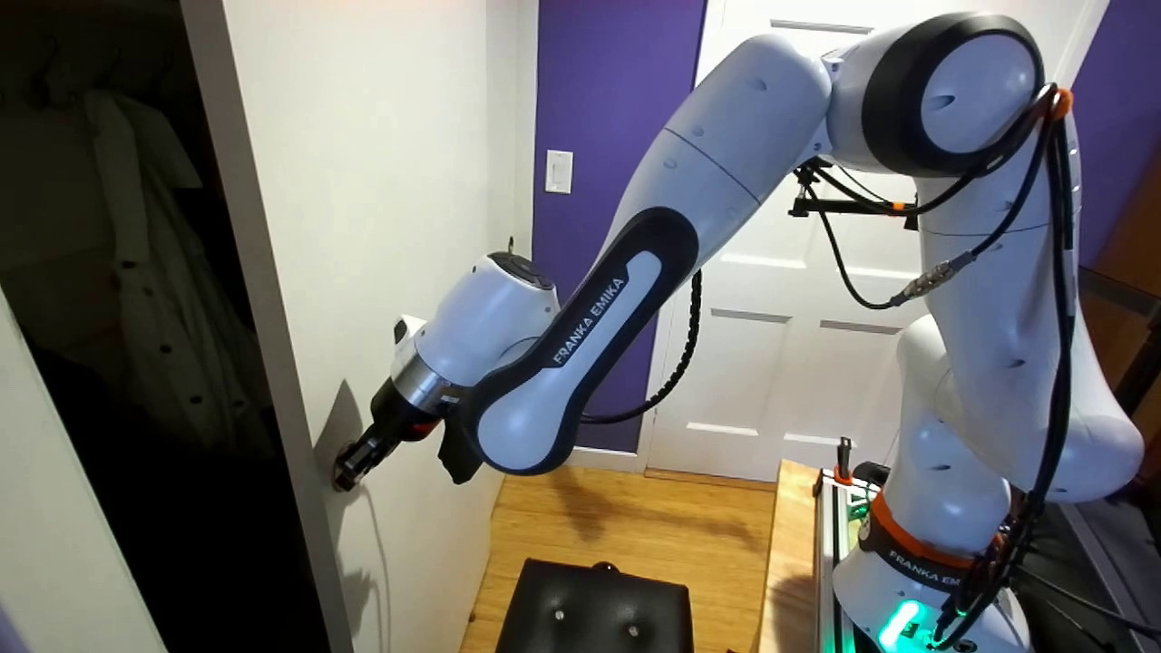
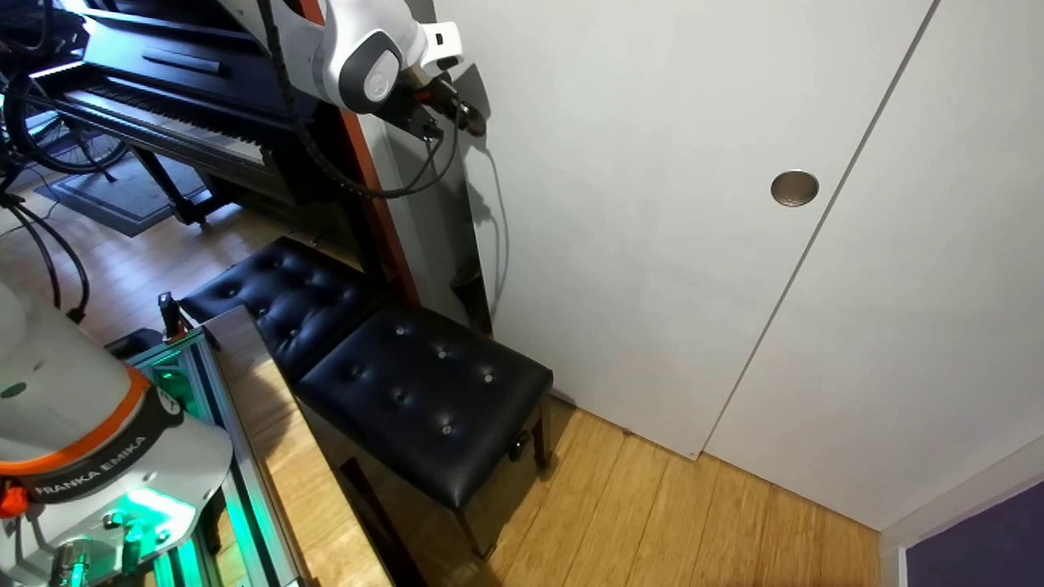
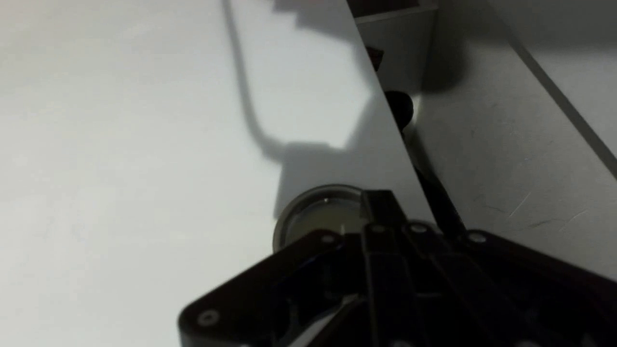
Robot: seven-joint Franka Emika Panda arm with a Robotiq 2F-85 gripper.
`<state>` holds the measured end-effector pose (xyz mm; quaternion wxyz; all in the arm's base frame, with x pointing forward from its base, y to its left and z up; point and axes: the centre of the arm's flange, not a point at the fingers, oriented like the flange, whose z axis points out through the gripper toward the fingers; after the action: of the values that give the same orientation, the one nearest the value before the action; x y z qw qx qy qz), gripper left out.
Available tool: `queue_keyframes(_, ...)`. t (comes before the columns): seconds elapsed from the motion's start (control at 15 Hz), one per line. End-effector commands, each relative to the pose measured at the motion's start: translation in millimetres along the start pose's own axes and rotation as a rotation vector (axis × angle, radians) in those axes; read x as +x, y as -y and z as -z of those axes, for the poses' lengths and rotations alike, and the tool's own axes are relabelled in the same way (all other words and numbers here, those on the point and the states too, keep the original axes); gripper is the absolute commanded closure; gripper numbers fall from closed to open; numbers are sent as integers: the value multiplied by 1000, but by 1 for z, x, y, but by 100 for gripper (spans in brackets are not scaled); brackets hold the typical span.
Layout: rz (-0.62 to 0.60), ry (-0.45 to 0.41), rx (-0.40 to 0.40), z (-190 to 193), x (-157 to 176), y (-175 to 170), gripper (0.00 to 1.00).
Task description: Close the closet door
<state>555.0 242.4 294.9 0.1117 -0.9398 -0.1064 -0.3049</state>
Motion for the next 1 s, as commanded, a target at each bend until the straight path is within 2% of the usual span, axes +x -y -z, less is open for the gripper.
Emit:
queue_keyframes(0.0,78,-2,-1,-8,6,22,100)
queue_keyframes(0.4,186,18,42,-11,9,46,100)
queue_keyframes(0.93,331,92,123,-14,13,87,100)
